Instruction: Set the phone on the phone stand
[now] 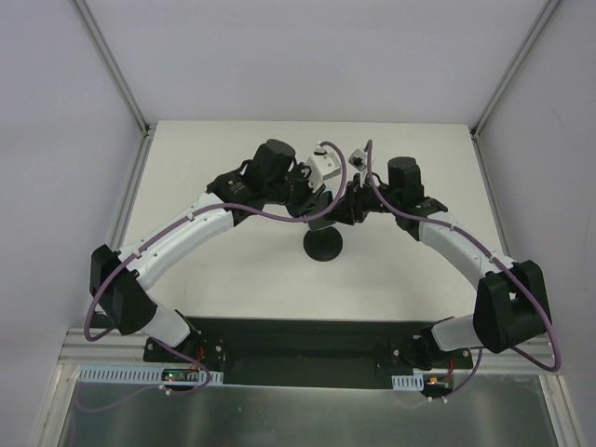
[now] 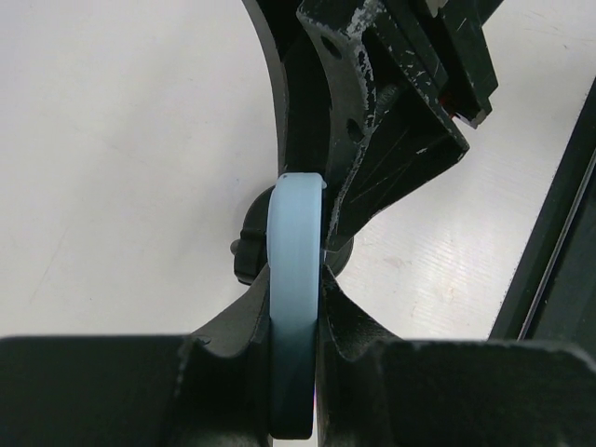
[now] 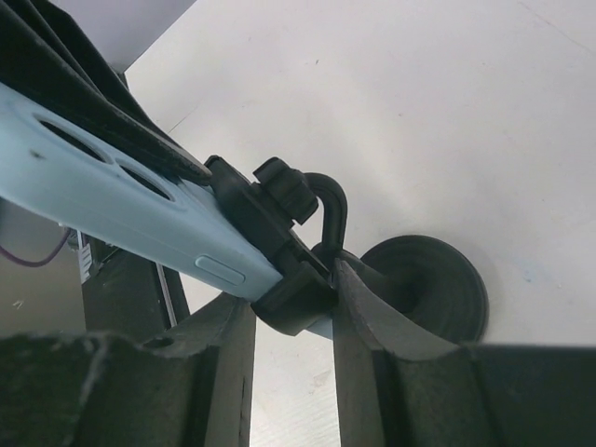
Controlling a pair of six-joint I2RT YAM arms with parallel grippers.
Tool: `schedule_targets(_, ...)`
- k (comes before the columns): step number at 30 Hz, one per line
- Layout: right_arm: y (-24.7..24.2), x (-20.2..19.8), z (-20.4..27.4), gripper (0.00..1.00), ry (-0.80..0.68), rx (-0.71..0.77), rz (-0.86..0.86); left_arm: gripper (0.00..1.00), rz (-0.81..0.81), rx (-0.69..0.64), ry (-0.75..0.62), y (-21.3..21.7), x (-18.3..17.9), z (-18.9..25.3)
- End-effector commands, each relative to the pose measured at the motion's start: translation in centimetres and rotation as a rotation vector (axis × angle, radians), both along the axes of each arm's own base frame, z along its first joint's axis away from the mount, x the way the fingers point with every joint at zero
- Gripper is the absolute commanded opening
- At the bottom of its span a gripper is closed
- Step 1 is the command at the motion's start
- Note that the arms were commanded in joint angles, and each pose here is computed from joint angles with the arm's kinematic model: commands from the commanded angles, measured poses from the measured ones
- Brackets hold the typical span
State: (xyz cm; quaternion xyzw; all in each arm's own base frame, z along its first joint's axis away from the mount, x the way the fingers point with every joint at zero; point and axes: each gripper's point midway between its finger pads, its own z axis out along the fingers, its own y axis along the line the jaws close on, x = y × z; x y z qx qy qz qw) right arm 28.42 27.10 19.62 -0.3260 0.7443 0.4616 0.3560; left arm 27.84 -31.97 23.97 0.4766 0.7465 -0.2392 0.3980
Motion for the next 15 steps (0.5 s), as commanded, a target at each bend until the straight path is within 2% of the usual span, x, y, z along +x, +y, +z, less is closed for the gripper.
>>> schedule_targets(1,-0.1,-0.7,-1.1,0.0,0.193,-0.002,-0.153,0.0,-0.014,0.161,0.066,-0.1,0.0,-6.7)
schedule_targets(5,-0.3,-2.3,1.3,0.01,0.068,0.081,-0.066,0.0,-0.121,0.102,0.106,-1.2,-1.8,-6.0)
schedule_targets(8,-0.4,-3.5,2.1,0.17,0.019,0.087,0.011,0.0,-0.143,0.102,0.119,-1.5,-2.0,-6.1)
schedule_targets(9,-0.7,-3.3,2.0,0.17,0.013,0.079,0.001,0.0,-0.143,0.103,0.12,-1.5,-1.9,-6.1)
schedule_targets(12,-0.8,-2.8,2.0,0.15,0.037,0.083,-0.009,0.0,-0.144,0.116,0.113,-1.6,-1.7,-6.4)
schedule_targets(13,-0.6,-2.7,2.2,0.11,0.057,0.089,-0.013,0.0,-0.136,0.119,0.11,-1.6,-1.4,-6.3)
schedule_targets(14,-0.5,-2.3,2.3,0.0,0.052,0.095,-0.031,0.0,-0.127,0.114,0.111,-1.7,-1.3,-6.1)
schedule_targets(15,-0.5,-2.1,2.2,0.0,0.043,0.093,-0.05,0.0,-0.124,0.113,0.116,-1.7,-1.2,-6.0)
